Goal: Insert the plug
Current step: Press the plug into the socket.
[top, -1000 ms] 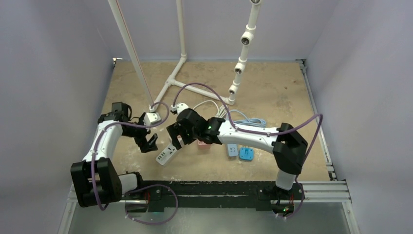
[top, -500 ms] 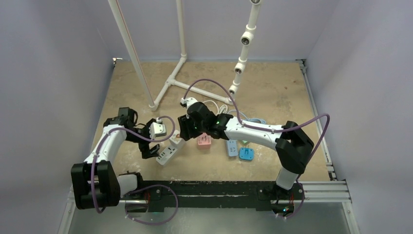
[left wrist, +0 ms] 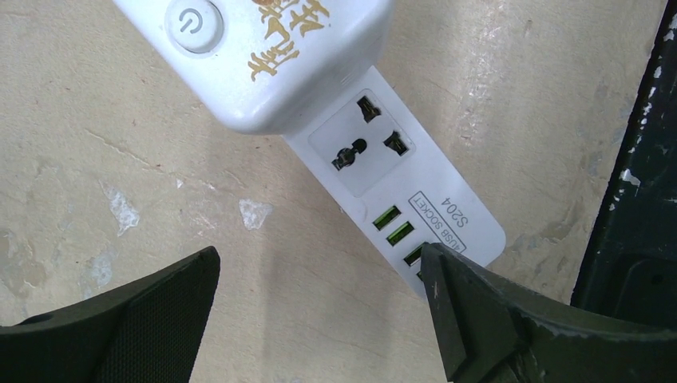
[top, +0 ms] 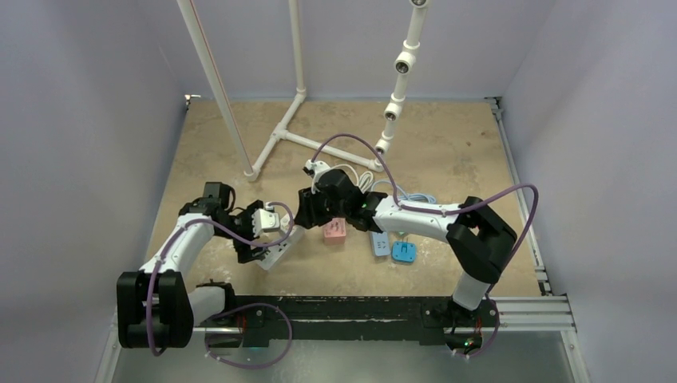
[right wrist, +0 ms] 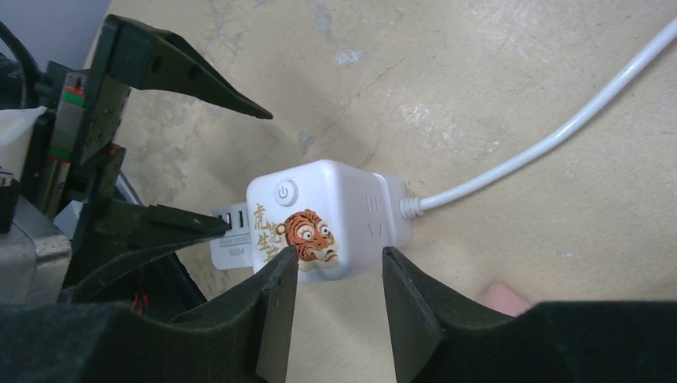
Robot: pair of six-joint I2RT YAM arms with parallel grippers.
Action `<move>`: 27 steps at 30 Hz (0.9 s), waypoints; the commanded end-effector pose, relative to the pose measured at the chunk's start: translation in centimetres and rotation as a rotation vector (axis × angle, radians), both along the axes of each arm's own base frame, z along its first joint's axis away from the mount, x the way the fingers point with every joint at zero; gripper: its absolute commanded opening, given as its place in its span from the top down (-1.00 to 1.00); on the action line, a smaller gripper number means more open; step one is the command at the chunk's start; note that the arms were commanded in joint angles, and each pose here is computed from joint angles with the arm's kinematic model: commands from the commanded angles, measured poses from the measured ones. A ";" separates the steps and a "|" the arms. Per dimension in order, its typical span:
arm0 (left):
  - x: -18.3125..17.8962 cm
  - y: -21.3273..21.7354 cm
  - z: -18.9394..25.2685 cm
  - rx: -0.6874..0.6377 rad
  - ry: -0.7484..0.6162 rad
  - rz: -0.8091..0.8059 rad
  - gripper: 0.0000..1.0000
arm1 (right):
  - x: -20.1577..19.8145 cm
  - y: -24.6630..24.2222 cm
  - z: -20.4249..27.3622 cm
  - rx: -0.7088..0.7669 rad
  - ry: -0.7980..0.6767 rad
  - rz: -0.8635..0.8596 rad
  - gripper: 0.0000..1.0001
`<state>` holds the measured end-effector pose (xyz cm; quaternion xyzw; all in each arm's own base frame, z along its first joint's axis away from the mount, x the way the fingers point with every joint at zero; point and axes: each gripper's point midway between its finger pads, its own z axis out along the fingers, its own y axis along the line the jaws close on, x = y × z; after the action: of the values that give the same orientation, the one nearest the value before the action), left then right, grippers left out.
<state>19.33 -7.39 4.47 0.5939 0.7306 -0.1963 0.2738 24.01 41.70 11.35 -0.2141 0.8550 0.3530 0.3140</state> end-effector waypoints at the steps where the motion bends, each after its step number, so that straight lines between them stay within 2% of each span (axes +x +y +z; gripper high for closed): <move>1: 1.0 1.1 -0.9 0.069 -0.065 -0.002 -0.88 | 0.8 1.3 3.1 0.106 -0.033 0.018 0.13; 12: 6.1 5.6 -1.5 0.302 -0.225 0.144 -0.74 | 1.4 0.9 1.1 0.044 -0.029 -0.010 0.27; 21: 9.9 6.9 0.6 0.344 -0.315 0.229 -0.72 | 1.3 0.4 0.2 0.020 -0.017 -0.030 0.36; 27: 9.0 5.3 2.8 0.264 -0.297 0.191 -0.84 | 2.6 0.4 4.5 0.056 -0.121 -0.043 0.31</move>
<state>27.90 -3.34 5.99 0.5635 0.7595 -0.0192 0.3243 24.92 41.62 10.90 -0.2071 0.8575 0.3469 0.3185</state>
